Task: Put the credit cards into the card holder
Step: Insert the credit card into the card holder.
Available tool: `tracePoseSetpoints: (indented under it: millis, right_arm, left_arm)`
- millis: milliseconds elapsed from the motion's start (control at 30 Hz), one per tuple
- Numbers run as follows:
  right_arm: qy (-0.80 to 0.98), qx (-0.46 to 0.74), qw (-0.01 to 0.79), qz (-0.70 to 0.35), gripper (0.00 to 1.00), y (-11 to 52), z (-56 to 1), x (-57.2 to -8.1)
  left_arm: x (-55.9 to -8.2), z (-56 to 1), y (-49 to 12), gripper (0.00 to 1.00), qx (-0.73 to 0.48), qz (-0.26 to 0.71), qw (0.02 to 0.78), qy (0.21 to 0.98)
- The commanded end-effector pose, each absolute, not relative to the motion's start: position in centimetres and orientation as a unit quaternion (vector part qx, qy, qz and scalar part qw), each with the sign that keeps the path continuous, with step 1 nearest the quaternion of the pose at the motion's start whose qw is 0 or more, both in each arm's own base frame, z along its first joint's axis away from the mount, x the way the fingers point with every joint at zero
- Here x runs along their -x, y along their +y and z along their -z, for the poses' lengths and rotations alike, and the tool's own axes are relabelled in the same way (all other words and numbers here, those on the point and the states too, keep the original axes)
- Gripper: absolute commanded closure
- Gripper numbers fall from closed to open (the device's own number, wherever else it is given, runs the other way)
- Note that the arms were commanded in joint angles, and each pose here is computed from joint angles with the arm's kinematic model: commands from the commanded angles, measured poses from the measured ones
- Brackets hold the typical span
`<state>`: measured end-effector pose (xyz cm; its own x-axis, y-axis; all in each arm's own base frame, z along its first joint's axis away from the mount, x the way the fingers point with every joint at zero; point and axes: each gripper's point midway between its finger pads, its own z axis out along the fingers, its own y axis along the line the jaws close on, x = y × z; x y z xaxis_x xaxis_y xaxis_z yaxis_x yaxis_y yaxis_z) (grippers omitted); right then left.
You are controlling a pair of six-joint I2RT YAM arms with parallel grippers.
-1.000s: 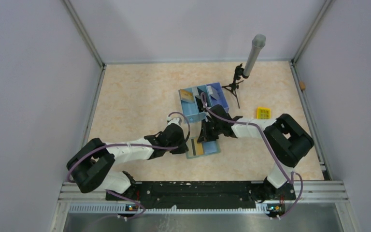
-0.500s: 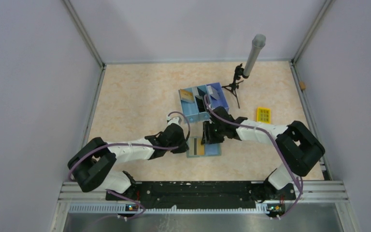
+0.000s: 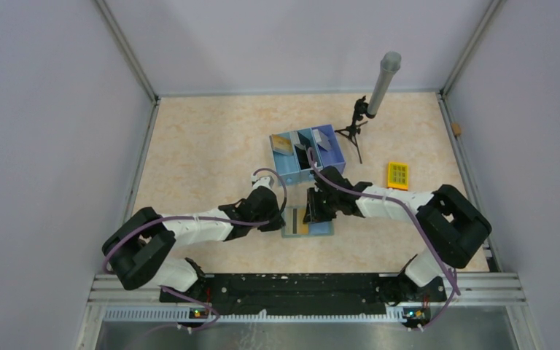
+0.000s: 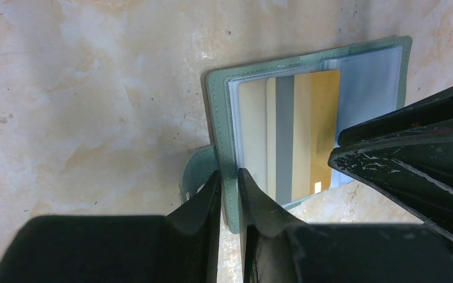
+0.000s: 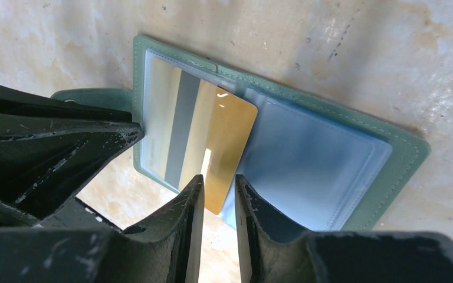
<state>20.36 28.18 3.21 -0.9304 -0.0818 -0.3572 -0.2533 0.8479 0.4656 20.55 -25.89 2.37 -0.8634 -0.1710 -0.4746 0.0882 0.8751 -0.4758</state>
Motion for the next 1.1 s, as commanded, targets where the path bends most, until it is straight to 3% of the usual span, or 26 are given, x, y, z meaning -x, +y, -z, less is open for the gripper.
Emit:
tracePoseSetpoints:
  millis: [0, 867, 967, 1067]
  right_arm:
    - [0.943, 0.088, 0.161, -0.277, 0.76, 29.5, -3.0, -20.3]
    - [0.922, 0.099, 0.185, -0.326, 0.88, 34.2, -4.5, -20.7]
    - [0.915, 0.104, 0.205, -0.332, 0.86, 34.3, -5.6, -21.1]
    - [0.914, 0.106, 0.239, -0.311, 0.77, 33.1, -7.1, -21.8]
  left_arm:
    - [-19.7, -0.6, -24.4, 0.82, 0.019, 0.219, 0.247, 0.944]
    - [-20.0, -1.9, -25.6, 0.77, 0.009, 0.260, 0.264, 0.929]
    - [-20.1, -2.0, -25.3, 0.76, 0.013, 0.256, 0.270, 0.928]
    - [-20.4, -3.0, -24.8, 0.69, 0.019, 0.256, 0.288, 0.923]
